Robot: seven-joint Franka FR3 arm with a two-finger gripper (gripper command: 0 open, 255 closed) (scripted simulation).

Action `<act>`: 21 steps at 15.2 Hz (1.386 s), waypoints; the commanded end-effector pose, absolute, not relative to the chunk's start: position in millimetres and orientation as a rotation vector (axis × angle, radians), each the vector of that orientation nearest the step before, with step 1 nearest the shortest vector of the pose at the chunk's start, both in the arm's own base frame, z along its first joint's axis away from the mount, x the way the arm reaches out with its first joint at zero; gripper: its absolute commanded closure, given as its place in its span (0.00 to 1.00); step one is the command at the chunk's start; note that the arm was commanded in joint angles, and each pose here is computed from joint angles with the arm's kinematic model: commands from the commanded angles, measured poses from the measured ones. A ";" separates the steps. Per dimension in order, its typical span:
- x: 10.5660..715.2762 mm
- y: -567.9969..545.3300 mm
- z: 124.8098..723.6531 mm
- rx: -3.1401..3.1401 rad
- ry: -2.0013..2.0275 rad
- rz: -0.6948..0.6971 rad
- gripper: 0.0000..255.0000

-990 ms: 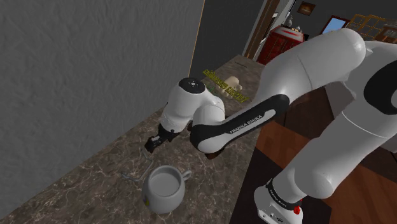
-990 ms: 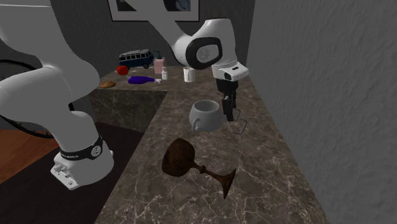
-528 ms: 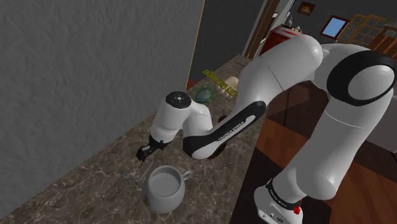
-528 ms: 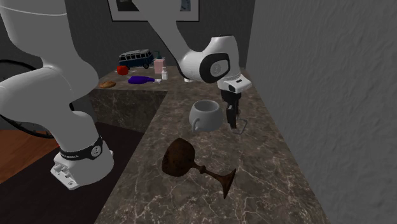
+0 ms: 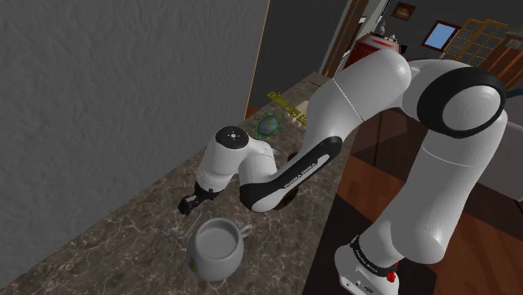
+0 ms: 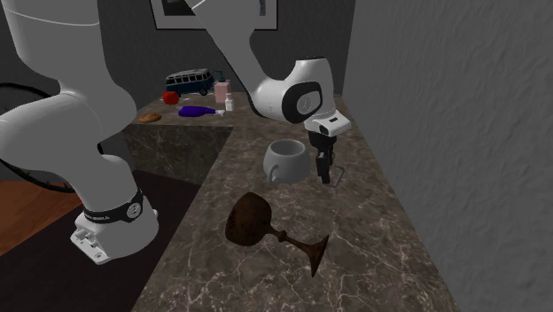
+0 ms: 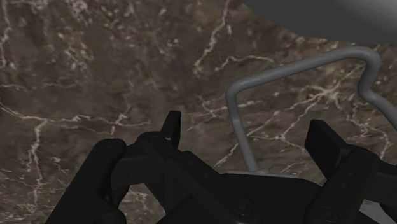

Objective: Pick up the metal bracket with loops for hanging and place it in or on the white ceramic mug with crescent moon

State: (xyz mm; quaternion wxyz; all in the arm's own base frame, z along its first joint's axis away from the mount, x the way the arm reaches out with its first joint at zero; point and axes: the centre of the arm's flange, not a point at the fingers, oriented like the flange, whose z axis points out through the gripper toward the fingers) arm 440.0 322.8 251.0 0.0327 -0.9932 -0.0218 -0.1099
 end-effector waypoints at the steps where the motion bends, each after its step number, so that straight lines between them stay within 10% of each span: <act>1: 440.1 322.9 250.9 -3.057 -0.067 -0.338 0.00; 3: 440.1 322.8 250.9 -3.057 -0.067 -0.338 0.00; 4: 440.1 322.8 250.9 -3.057 -0.067 -0.338 1.00; 13: 440.1 322.8 251.0 -3.057 -0.067 -0.338 1.00; 14: 440.1 322.8 251.0 -3.057 -0.067 -0.338 0.00; 21: 533.9 359.6 299.2 -3.144 -0.401 0.202 0.00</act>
